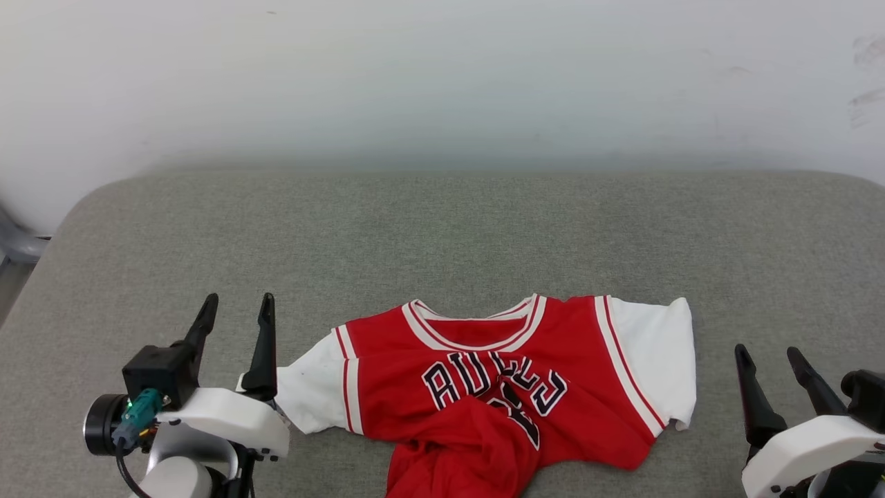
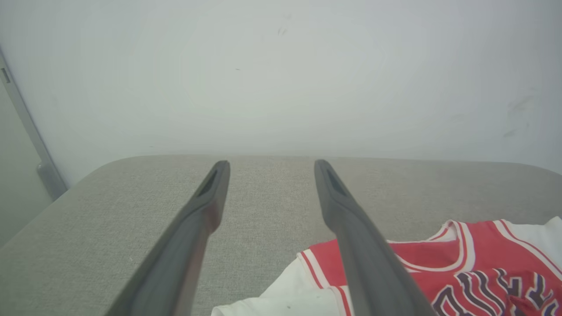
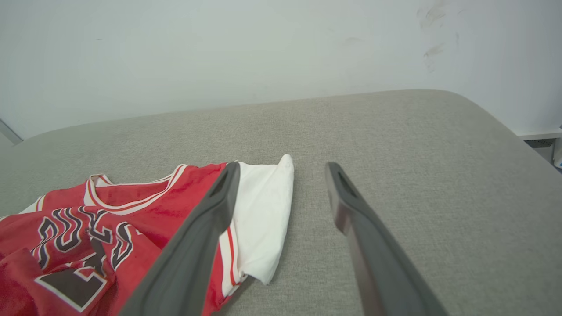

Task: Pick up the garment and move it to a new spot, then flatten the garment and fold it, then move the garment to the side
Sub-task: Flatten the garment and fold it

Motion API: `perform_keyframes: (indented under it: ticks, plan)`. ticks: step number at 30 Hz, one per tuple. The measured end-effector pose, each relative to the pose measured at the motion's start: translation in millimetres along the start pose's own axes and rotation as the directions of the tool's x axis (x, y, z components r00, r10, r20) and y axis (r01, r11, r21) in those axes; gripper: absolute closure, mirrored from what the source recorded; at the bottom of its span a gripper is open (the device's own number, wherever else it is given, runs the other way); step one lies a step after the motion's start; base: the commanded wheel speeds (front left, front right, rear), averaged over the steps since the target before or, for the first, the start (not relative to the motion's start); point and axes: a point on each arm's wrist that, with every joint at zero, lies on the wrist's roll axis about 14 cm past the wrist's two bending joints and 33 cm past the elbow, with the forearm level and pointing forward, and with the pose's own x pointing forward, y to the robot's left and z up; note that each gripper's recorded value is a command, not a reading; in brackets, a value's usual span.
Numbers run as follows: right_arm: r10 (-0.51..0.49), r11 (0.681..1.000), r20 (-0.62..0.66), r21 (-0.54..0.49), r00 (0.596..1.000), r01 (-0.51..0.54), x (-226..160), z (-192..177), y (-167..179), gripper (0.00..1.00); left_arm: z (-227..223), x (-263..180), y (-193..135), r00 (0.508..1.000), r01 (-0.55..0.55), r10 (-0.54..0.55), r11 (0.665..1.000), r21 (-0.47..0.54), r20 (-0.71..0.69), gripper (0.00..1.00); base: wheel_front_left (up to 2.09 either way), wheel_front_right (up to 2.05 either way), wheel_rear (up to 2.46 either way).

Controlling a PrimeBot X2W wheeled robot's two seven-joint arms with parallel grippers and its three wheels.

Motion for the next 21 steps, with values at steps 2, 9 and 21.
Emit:
perform_keyframes:
  ticks: [2, 9, 21]
  plan:
    - [0.001, 1.0, -0.013, 0.005, 1.0, -0.001, 3.9, -2.0, 0.1, 0.0, 4.7, -4.7, -5.1, 1.0, 0.002, -0.002, 1.0, -0.008, 0.022, 0.0, 0.0, 0.0, 0.0]
    - [-0.013, 0.999, -0.254, 0.037, 0.967, 0.024, 27.6, -44.3, -9.1, 0.0, 5.7, -16.7, -20.9, 0.999, 0.011, -0.009, 0.999, -0.046, 0.044, 0.0, 0.0, 0.0, 0.0]
    - [0.033, 0.997, -0.622, -0.035, 0.783, -0.07, 98.2, -82.2, -4.4, 0.0, -10.5, -8.6, -19.3, 1.0, -0.012, 0.013, 0.996, -0.085, 0.015, 0.0, 0.0, 0.0, 0.0]
